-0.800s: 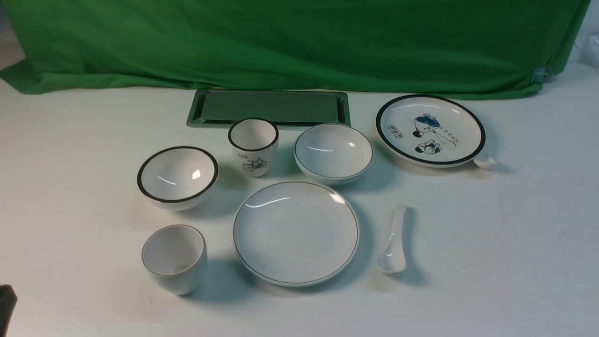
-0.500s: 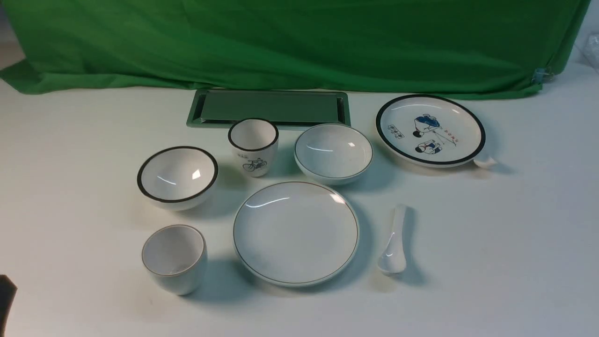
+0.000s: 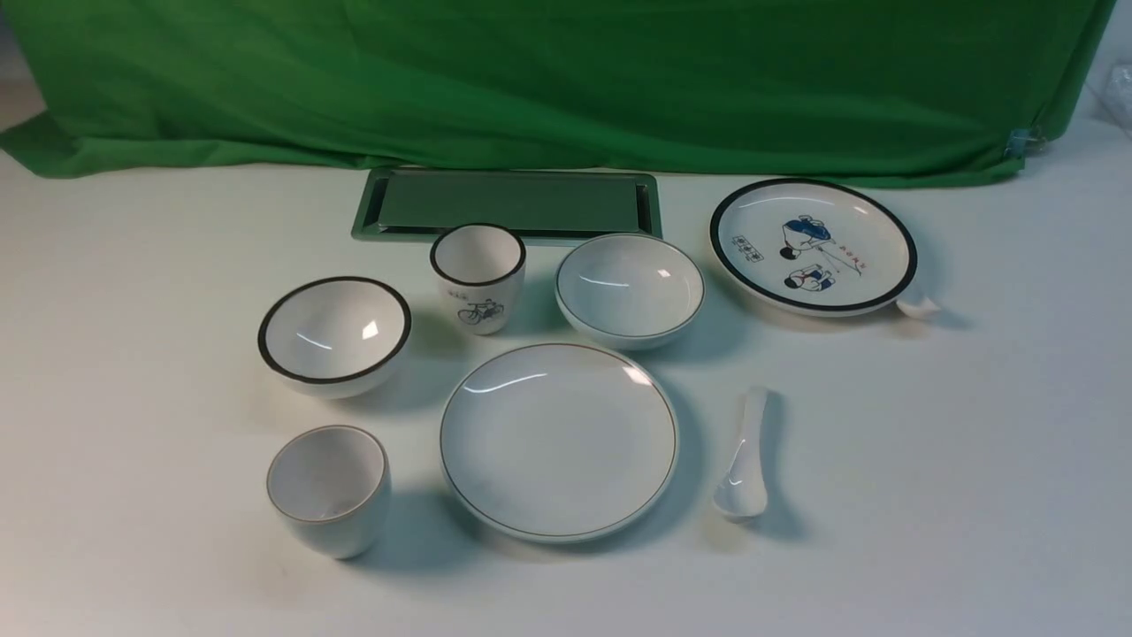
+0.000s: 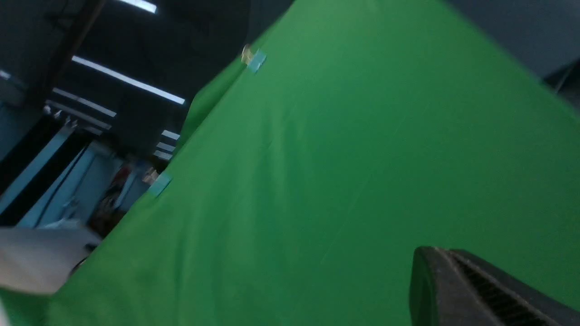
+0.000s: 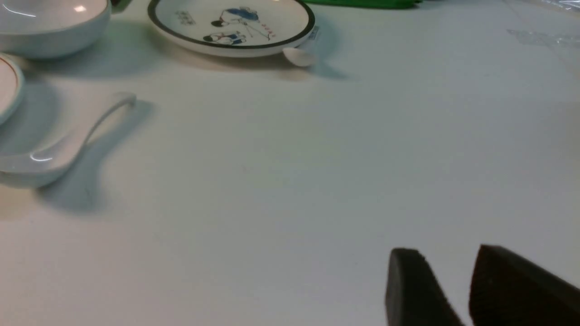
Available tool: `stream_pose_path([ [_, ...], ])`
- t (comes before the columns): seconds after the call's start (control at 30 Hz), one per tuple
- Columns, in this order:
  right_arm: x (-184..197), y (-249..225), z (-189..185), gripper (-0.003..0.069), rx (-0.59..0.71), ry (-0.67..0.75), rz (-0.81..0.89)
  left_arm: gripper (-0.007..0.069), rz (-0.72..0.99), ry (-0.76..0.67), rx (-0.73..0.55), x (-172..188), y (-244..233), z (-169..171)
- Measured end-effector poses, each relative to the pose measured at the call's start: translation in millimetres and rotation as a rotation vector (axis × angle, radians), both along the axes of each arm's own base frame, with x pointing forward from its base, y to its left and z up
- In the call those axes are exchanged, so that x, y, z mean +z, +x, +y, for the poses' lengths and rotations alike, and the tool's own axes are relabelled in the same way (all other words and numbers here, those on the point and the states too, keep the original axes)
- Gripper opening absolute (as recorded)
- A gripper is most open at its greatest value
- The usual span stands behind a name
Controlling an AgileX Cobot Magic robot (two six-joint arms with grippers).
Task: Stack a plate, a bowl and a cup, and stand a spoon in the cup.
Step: Use the right arm to grab a blue rice bowl
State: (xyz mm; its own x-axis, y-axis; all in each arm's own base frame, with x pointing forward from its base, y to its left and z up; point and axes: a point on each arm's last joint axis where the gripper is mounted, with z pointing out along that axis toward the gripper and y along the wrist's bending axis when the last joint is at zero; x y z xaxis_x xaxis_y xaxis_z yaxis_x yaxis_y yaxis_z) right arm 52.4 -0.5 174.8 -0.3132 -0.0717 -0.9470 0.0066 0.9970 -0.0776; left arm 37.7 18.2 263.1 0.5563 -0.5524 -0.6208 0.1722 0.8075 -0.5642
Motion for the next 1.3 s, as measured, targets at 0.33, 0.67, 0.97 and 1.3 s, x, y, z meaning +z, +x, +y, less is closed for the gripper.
stream_pose_path([
  [0.33, 21.5, 4.3, 0.7, 0.0237, -0.103, 0.556, -0.251, 0.0003, 0.459, 0.277, -0.104, 168.4, 9.4, -17.8],
  [0.67, 36.3, 4.0, -3.7, 0.0237, -0.149, 0.963, -0.422, 0.0003, 1.387, 0.492, -0.436, 137.0, 124.3, -29.3],
  [0.97, 118.9, 18.8, 21.2, 0.0041, 0.123, 0.558, -0.005, 0.0003, 1.623, 0.493, -0.545, 68.3, 173.4, -29.9],
  [1.3, 168.7, 175.1, 105.1, 0.0052, 0.453, 0.149, 0.553, 0.0003, 1.623, 0.509, -0.552, 64.1, 179.8, -30.0],
])
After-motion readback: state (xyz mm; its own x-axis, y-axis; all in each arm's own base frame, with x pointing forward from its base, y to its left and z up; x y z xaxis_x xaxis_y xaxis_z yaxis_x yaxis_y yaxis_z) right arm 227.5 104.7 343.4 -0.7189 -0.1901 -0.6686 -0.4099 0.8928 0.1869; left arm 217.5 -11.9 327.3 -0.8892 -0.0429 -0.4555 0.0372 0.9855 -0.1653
